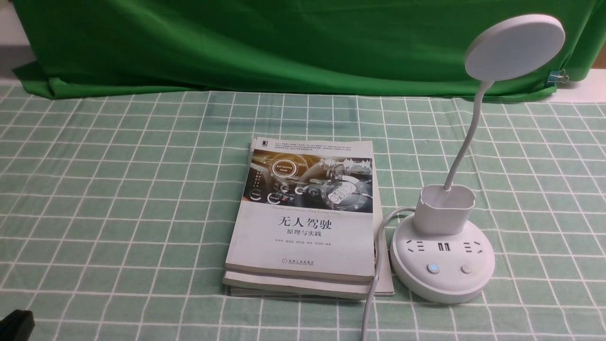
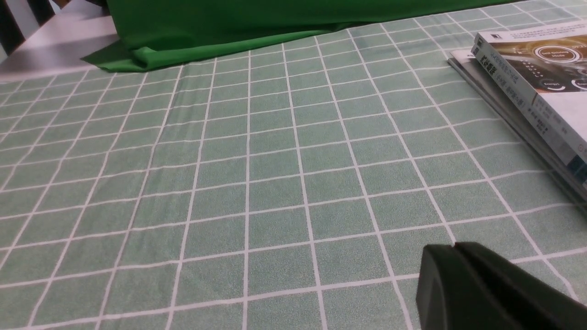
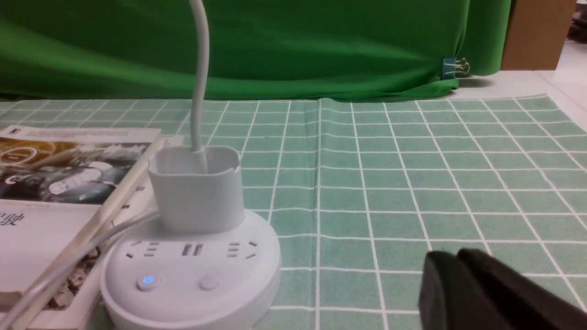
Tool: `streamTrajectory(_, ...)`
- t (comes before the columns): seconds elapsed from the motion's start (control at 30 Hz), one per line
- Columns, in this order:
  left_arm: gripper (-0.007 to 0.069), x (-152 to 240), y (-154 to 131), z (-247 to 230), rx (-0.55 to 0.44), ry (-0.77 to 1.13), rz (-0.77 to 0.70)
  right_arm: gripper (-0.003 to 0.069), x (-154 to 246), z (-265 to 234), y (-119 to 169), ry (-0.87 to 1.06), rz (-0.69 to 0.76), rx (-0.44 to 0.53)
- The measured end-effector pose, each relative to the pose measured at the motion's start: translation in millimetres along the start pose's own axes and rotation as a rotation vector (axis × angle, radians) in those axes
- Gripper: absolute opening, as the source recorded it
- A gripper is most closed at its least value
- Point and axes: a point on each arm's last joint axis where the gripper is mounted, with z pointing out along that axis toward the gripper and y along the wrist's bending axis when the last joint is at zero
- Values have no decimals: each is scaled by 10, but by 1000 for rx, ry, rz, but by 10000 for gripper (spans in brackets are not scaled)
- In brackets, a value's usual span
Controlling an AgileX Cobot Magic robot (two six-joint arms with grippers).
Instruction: Turn off the desk lamp on the blue coffee tablecloth by hand.
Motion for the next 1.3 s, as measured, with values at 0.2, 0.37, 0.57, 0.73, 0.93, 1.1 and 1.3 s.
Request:
streamTrajectory(0.2,0,0,0,0,0,0,0,66,0,0,0,0,-2,0)
streamTrajectory(0.37,0,0,0,0,0,0,0,73,0,0,0,0,-2,0)
streamTrajectory(0.57,0,0,0,0,0,0,0,85,0,0,0,0,-2,0)
streamTrajectory(0.73,0,0,0,0,0,0,0,94,0,0,0,0,-3,0)
streamTrajectory(0.93,0,0,0,0,0,0,0,104,0,0,0,0,-3,0)
streamTrajectory(1.1,0,0,0,0,0,0,0,121,0,0,0,0,-3,0)
streamTrajectory(1.3,0,0,0,0,0,0,0,137,0,0,0,0,-3,0)
